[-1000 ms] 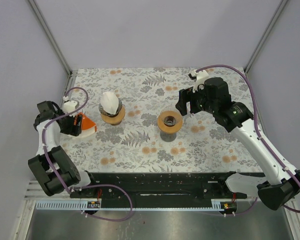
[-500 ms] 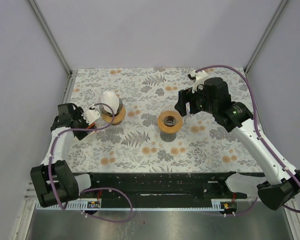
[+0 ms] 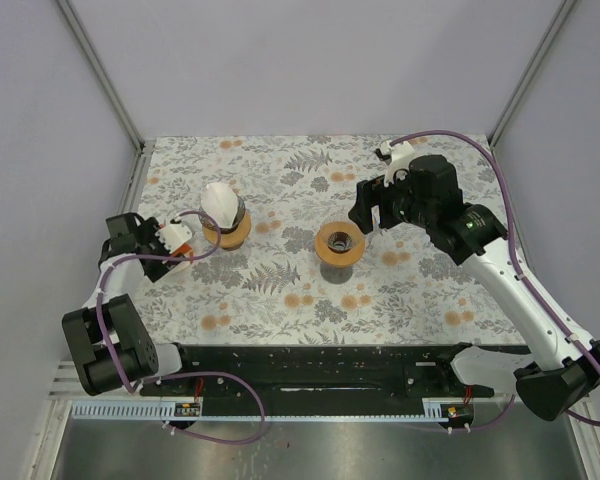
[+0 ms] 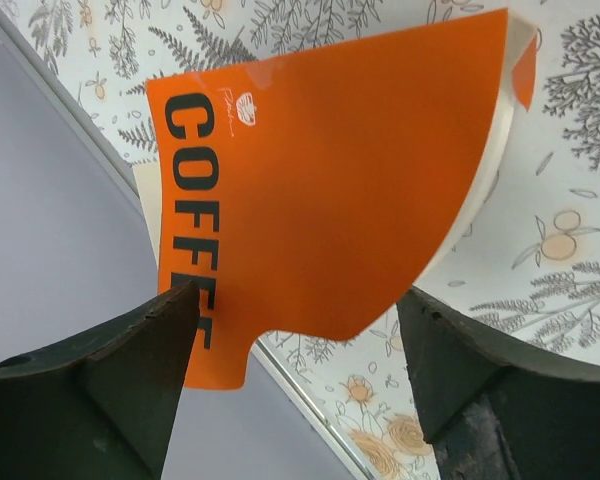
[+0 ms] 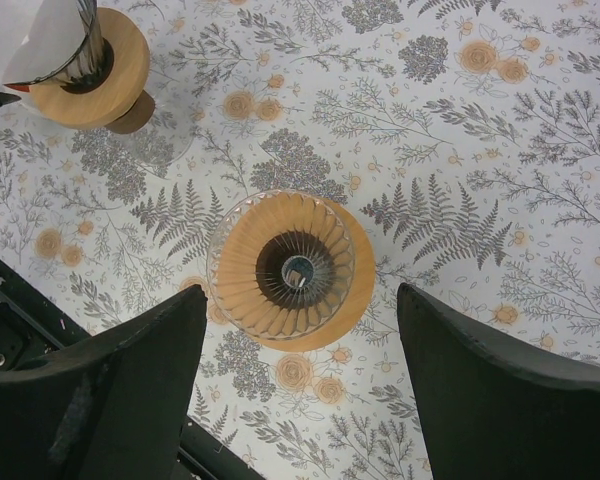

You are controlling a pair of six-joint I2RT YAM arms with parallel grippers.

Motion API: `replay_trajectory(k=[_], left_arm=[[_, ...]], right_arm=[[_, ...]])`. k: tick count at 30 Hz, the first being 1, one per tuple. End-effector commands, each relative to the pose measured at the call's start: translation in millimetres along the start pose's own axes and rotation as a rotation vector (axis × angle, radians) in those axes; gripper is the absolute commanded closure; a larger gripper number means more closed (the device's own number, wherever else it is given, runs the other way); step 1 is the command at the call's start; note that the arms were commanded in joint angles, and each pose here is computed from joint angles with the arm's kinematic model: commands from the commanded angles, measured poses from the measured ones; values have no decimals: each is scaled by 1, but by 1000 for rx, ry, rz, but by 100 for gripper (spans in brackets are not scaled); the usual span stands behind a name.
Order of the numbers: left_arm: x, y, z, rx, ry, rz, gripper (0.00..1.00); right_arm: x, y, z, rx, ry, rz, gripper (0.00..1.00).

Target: Place the coffee filter in the dripper

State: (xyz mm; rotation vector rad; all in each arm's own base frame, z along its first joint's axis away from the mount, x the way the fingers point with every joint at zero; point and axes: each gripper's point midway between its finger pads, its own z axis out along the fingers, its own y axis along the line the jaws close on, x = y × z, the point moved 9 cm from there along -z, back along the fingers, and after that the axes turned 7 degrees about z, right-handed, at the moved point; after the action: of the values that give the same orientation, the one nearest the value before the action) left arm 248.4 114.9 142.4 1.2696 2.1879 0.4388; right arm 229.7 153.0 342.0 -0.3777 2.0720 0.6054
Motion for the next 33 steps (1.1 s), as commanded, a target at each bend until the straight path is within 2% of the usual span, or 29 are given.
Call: replay_trajectory(k=[1, 8, 12, 18, 30, 33], left_arm=[[-6, 10, 12, -92, -87, 37, 16], [-9, 10, 22, -177, -104, 40, 16], [-12, 10, 27, -223, -104, 50, 21], [-16, 12, 25, -226, -121, 51, 53], [-9, 3, 11, -147, -37, 43, 100], [-9, 2, 4, -152, -39, 31, 100]], right_arm=[[-6, 7, -1, -54, -21, -23, 15], [-6, 7, 1, -58, -10, -26, 16], [-5, 6, 3, -59, -1, -27, 15], [-4, 7, 5, -65, 8, -28, 15], [-3, 8, 6, -81, 20, -30, 15], [-3, 8, 6, -87, 21, -30, 15]])
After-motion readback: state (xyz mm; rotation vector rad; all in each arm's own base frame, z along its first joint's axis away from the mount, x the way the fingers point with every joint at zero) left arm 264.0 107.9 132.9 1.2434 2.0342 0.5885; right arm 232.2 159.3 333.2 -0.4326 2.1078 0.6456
